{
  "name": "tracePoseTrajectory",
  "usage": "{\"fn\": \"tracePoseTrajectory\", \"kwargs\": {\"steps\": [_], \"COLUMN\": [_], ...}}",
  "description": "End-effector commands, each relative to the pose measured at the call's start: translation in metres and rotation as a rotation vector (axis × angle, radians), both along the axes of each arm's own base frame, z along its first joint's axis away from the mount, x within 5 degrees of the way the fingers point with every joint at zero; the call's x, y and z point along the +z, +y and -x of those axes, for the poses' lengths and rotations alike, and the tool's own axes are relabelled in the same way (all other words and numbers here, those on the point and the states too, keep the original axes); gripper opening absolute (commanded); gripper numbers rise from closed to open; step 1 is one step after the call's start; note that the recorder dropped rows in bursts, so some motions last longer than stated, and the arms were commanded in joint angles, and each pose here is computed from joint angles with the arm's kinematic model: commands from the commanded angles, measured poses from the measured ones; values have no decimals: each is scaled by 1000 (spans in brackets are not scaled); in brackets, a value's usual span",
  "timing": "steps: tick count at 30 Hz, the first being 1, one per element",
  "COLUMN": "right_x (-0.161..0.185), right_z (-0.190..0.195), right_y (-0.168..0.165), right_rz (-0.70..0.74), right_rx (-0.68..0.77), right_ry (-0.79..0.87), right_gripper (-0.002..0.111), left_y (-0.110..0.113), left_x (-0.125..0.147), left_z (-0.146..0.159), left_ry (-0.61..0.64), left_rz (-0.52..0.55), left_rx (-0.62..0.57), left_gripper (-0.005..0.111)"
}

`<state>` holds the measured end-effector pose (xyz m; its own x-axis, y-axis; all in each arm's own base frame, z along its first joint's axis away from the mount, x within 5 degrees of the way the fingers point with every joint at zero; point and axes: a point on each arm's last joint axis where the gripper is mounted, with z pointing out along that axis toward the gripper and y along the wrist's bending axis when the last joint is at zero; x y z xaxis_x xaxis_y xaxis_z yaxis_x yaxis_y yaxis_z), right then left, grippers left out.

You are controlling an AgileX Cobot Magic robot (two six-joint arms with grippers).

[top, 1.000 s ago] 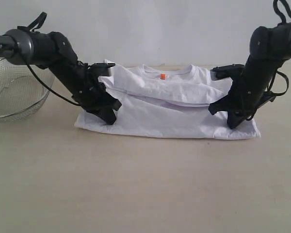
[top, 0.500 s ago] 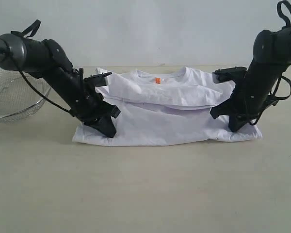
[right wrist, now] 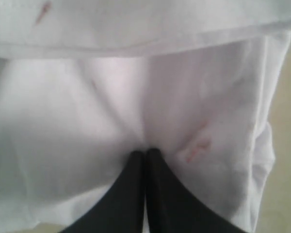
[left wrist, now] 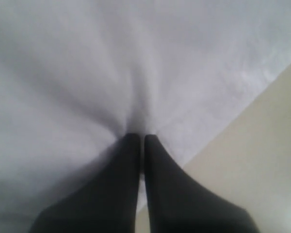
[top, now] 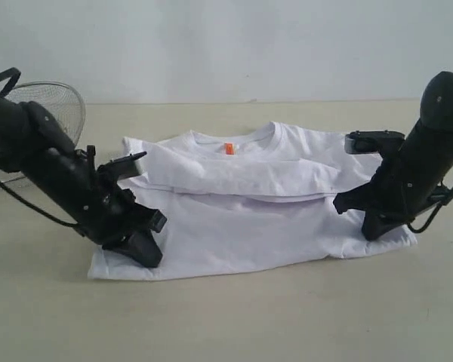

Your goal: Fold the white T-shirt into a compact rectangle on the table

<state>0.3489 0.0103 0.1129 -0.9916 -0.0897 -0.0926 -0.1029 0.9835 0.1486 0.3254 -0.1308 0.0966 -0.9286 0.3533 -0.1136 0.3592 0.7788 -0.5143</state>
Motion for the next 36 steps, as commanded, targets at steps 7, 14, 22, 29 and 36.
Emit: {"fn": "tracePoseTrajectory", "kwargs": {"steps": [7, 14, 22, 29, 36], "right_x": [-14, 10, 47, 59, 62], "right_z": [76, 84, 82, 78, 73], "right_y": [3, 3, 4, 27, 62], "right_rz": [-17, -11, -31, -158, -173], "right_rx": [-6, -21, -54, 2, 102], "right_ry": [201, 109, -71, -171, -302], "right_gripper": [0, 0, 0, 0, 0], "left_y": [8, 14, 8, 3, -11], "left_x": [-19, -10, 30, 46, 46], "left_z": [64, 76, 63, 55, 47], "left_ry": [127, 83, -77, -157, -195], "left_rz": [47, 14, 95, 152, 162], "left_rx": [-53, -53, -24, -8, -18], "left_gripper": [5, 5, 5, 5, 5]}}
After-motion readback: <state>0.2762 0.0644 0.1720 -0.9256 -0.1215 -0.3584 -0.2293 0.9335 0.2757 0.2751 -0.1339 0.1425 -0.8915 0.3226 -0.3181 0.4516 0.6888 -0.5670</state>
